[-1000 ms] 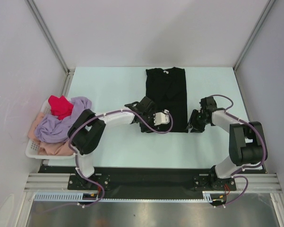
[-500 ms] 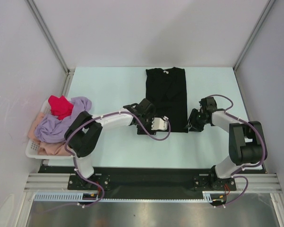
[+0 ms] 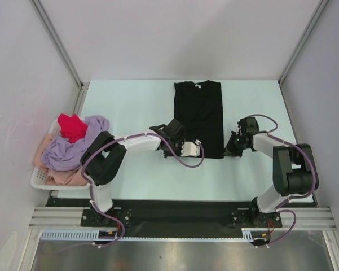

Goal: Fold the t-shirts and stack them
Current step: Fold the tshirt

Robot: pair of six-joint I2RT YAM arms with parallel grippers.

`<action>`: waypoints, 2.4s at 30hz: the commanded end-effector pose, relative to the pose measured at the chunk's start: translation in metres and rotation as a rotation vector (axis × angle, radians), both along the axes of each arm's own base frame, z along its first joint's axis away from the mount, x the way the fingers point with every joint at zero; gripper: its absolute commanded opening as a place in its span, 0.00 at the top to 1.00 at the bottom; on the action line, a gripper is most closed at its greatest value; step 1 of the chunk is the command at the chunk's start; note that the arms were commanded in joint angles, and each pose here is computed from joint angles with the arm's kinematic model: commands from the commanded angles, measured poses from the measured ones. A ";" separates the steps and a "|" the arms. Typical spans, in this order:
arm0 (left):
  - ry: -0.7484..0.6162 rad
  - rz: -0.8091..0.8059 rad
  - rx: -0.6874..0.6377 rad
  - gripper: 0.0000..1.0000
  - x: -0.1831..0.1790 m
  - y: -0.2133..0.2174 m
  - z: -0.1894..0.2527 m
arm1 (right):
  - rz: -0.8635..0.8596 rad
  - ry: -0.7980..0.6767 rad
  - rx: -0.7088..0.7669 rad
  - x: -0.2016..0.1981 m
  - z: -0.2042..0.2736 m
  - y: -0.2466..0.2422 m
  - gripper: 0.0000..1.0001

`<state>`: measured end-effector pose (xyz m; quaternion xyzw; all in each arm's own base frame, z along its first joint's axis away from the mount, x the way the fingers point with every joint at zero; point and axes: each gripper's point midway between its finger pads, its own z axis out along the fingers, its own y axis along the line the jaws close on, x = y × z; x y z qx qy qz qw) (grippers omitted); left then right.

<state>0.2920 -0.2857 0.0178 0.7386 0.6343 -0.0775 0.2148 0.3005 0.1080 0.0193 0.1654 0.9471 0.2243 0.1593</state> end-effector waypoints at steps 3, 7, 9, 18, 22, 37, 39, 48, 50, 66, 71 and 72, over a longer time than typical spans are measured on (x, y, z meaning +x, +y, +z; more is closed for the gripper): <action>-0.005 0.050 -0.060 1.00 -0.011 0.005 0.030 | 0.038 0.011 0.024 -0.030 0.018 0.004 1.00; 0.051 0.048 -0.071 1.00 -0.040 0.021 0.046 | 0.063 0.029 0.024 -0.065 0.035 0.005 1.00; 0.138 0.038 -0.051 1.00 -0.065 0.032 0.049 | 0.074 0.044 0.030 -0.092 0.047 0.011 1.00; 0.355 0.015 -0.142 1.00 -0.121 0.057 0.121 | 0.040 -0.002 0.127 -0.157 0.131 0.025 1.00; 0.287 0.122 -0.319 1.00 -0.067 0.045 0.166 | 0.022 -0.028 0.117 -0.144 0.143 0.021 1.00; 0.158 0.502 -0.467 1.00 0.160 0.018 0.182 | -0.172 -0.157 0.174 0.084 0.130 -0.043 1.00; 0.184 0.545 -0.455 1.00 0.180 0.017 0.161 | -0.206 -0.194 0.180 0.106 0.129 -0.054 1.00; 0.123 0.610 -0.445 1.00 0.224 0.014 0.123 | -0.294 -0.204 0.164 0.172 0.105 -0.071 1.00; 0.108 0.627 -0.458 1.00 0.232 0.012 0.116 | -0.307 -0.211 0.160 0.180 0.104 -0.073 1.00; -0.070 0.896 -0.638 0.23 0.301 0.052 0.165 | -0.244 -0.403 -0.008 0.250 0.130 -0.099 0.53; 0.109 0.810 -0.633 0.28 0.249 0.045 0.139 | -0.171 -0.343 -0.111 0.200 0.110 -0.083 0.36; 0.124 0.792 -0.631 0.28 0.242 0.039 0.135 | -0.146 -0.322 -0.116 0.195 0.102 -0.078 0.35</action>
